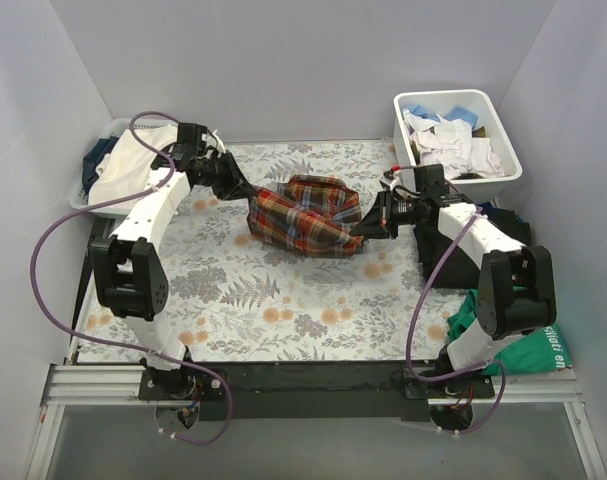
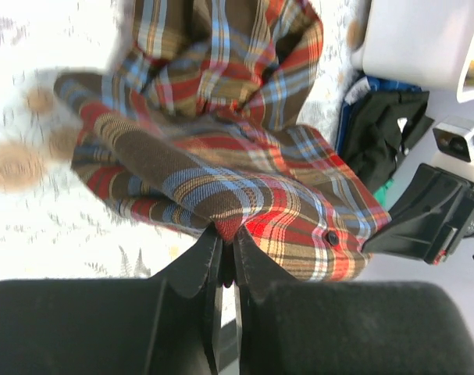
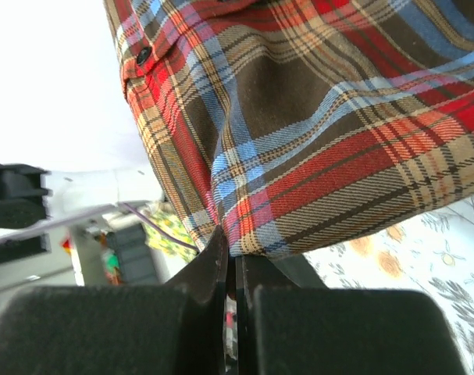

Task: Fold and stack the long sleeve shirts
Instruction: Fold the shirt

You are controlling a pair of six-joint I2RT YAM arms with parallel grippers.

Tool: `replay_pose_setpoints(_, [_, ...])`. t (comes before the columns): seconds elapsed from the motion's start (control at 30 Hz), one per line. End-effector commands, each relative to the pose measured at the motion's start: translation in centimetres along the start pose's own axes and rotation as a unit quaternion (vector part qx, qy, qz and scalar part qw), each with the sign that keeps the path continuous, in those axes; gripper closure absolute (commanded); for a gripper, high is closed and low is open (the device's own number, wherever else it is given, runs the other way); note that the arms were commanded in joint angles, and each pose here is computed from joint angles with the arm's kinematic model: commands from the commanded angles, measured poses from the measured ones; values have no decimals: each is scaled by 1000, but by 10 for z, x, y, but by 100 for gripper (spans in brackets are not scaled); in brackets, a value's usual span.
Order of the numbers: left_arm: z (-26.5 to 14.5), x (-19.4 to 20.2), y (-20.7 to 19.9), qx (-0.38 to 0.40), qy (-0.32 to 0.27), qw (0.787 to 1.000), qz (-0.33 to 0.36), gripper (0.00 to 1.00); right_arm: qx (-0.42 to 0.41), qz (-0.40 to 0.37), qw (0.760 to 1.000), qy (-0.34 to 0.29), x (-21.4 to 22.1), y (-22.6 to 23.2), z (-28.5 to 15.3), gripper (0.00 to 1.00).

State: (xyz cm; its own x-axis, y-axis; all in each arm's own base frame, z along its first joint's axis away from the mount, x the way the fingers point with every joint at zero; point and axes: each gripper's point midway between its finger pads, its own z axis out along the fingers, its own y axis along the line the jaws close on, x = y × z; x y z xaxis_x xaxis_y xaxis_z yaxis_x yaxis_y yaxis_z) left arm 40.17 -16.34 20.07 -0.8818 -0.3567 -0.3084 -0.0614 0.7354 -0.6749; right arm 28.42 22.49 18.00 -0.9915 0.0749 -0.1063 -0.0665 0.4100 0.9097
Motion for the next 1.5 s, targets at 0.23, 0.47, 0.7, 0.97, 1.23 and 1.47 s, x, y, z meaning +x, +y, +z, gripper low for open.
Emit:
replay_pose_setpoints(0.23, [41, -74, -12, -33, -65, 997, 8, 95, -70, 42, 996, -45, -82, 17, 8, 99])
replay_pose_setpoints(0.47, [91, -91, -13, -31, -56, 998, 2, 95, -79, 62, 990, -103, -126, 4, 10, 84])
replay_pose_setpoints(0.7, [143, -97, -9, -12, -44, 999, 2, 78, -98, -17, 982, -161, -179, 22, 4, 58])
replay_pose_setpoints(0.97, [127, -138, -45, 36, -132, 990, 46, 33, -93, -66, 966, -233, -220, 40, -28, 49])
replay_pose_setpoints(1.23, [96, -138, -50, 19, -161, 984, 70, 27, -68, -87, 970, -218, -195, 27, -20, 48])
replay_pose_setpoints(1.47, [70, -120, -63, 28, -155, 982, 100, 26, 70, -139, 977, -148, -163, -9, 38, 48])
